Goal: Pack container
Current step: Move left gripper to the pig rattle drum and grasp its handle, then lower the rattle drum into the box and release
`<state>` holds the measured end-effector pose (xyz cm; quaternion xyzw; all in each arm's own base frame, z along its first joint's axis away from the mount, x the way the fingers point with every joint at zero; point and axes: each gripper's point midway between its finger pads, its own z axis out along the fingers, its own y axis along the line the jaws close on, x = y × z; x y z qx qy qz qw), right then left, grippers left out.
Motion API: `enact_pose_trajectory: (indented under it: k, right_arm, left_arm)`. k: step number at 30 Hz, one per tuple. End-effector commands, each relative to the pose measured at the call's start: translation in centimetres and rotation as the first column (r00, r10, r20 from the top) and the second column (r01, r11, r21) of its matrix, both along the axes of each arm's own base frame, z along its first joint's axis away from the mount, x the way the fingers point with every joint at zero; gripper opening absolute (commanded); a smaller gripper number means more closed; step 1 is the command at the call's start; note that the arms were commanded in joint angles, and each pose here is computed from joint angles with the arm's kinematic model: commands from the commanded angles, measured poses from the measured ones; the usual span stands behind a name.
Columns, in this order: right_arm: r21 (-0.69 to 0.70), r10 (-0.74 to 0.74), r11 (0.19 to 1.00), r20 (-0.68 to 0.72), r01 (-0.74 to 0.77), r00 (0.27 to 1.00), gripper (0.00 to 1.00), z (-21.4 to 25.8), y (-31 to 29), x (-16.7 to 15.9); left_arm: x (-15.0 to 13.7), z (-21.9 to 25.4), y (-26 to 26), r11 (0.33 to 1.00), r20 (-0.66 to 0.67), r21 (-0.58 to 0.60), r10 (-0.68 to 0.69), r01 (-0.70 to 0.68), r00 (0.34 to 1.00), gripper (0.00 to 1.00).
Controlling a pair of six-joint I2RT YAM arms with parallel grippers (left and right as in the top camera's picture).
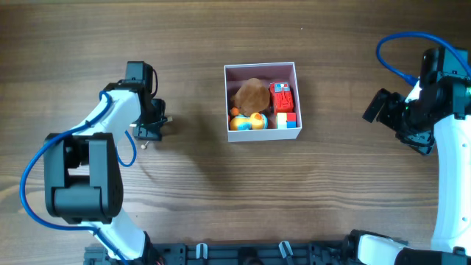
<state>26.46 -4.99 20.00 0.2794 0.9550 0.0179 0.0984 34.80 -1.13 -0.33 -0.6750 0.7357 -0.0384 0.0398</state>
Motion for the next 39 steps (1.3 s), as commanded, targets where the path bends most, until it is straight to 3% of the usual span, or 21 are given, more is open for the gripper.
enact_pose_trajectory:
  k: [1,4,8,11,14,17,19,20,22,24,25,29,33,35,39]
  right_arm:
    - [-0.004,0.004,1.0,0.005,-0.004,1.0,1.0,0.2,-0.1,0.2]
    - [-0.005,0.003,1.0,0.012,-0.003,1.0,1.0,0.2,-0.1,0.3]
    - [-0.006,0.004,1.0,0.014,-0.004,1.0,1.0,0.2,-0.2,0.4]
    - [-0.007,0.004,1.0,0.022,-0.004,1.0,1.0,0.3,-0.2,0.6]
    - [-0.008,0.004,1.0,0.028,-0.003,1.0,1.0,0.3,-0.2,0.7]
    - [-0.008,0.004,1.0,0.028,-0.004,1.0,1.0,0.3,-0.2,0.7]
    - [-0.009,0.002,1.0,0.033,-0.002,0.999,1.0,0.3,-0.2,0.8]
    - [-0.005,0.003,1.0,0.036,-0.003,0.999,1.0,0.3,-0.2,0.9]
    - [-0.002,0.002,1.0,0.037,-0.002,0.999,1.0,0.4,-0.1,0.9]
    - [-0.002,0.003,1.0,0.037,-0.003,0.999,1.0,0.4,-0.1,0.9]
    - [-0.003,0.003,1.0,0.037,-0.003,0.999,1.0,0.4,-0.1,0.9]
    - [-0.002,0.002,1.0,0.039,-0.002,0.999,1.0,0.4,-0.1,1.0]
    - [-0.002,0.003,1.0,0.034,-0.003,0.999,1.0,0.3,-0.1,0.9]
    - [-0.001,0.002,1.0,0.031,-0.002,1.0,1.0,0.3,-0.1,0.8]
    - [0.0,0.003,1.0,0.029,-0.003,1.0,1.0,0.3,-0.1,0.7]
  left_arm:
    - [-3.0,-3.4,-0.9,0.984,-0.128,-0.054,-0.177,0.171,0.976,0.52]
    - [-4.3,-3.3,-0.5,0.949,-0.175,-0.049,-0.315,0.311,0.933,0.31]
    - [-5.0,-3.3,-0.4,0.866,-0.188,-0.075,-0.498,0.494,0.846,0.1]
    - [-5.0,-3.2,-0.5,0.735,-0.171,-0.093,-0.676,0.671,0.717,0.09]
    - [-4.8,-2.4,-0.8,0.648,-0.14,-0.105,-0.761,0.755,0.633,0.04]
    - [-2.3,1.7,-2.6,0.497,0.01,-0.081,-0.866,0.864,0.499,0.04]
    - [0.0,7.2,-4.3,0.366,0.082,0.025,-0.928,0.93,0.363,0.04]
    - [0.4,8.4,-4.8,0.335,0.093,0.054,-0.94,0.941,0.329,0.04]
    - [1.7,13.8,-8.5,0.181,0.136,0.197,-0.978,0.964,0.156,0.04]
    - [1.8,16.2,-11.0,0.116,0.153,0.269,-0.985,0.956,0.077,0.04]
    - [1.8,17.5,-13.1,0.046,0.161,0.322,-0.987,0.946,-0.007,0.04]
    - [1.0,18.0,-20.4,-0.135,0.135,0.425,-0.968,0.895,-0.21,0.04]
    - [0.5,15.7,-26.0,-0.218,0.122,0.449,-0.946,0.866,-0.301,0.04]
    - [0.3,13.8,-27.2,-0.163,0.15,0.402,-0.959,0.901,-0.24,0.04]
    - [-0.3,9.8,-28.7,-0.192,0.128,0.335,-0.961,0.922,-0.247,0.04]
